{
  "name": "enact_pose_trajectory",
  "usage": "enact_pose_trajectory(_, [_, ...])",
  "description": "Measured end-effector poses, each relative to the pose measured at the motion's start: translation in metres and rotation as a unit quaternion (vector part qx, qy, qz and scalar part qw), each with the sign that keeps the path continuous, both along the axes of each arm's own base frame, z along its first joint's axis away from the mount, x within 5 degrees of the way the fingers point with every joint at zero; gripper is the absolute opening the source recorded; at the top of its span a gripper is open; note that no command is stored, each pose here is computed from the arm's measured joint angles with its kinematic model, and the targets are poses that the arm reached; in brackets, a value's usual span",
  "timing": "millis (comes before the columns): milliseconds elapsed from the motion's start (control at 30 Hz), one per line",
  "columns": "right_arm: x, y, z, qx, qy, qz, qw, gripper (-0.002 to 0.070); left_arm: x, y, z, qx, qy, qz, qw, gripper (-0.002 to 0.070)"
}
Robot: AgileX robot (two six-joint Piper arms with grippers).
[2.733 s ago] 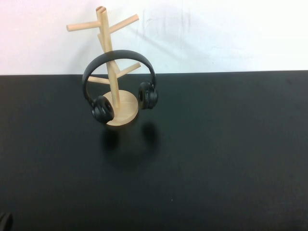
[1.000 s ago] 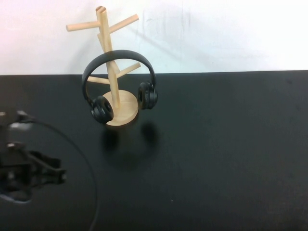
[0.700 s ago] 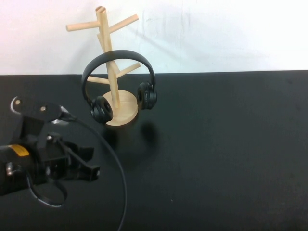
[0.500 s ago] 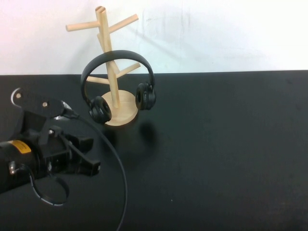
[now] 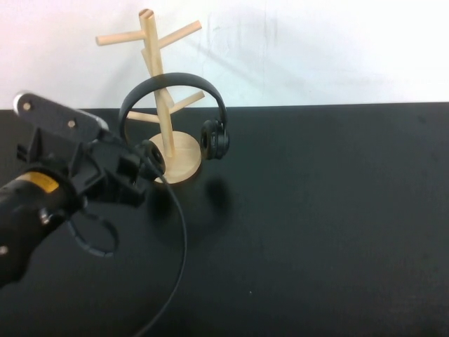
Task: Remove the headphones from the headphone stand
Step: Pick up the headphones from the headphone stand
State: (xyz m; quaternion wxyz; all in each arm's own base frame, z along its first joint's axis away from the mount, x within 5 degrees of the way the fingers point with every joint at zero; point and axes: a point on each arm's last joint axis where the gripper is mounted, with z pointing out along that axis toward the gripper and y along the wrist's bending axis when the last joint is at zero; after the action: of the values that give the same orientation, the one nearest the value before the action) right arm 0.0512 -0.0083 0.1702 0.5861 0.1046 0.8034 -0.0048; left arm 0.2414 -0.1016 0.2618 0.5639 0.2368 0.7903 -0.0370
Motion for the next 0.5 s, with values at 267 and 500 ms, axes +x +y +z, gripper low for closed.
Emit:
enact_pose_trajectory(267, [0.000, 0.000, 0.000, 0.000, 0.000, 0.000, 1.000, -0.0008, 0.045, -0.011, -0.013, 0.008, -0.072, 0.034, 0.997, 0.0529])
enact_pose_trajectory(500, [0.000, 0.000, 0.000, 0.000, 0.000, 0.000, 1.000, -0.0008, 0.080, -0.025, -0.028, 0.044, -0.069, 0.035, 0.996, 0.0529])
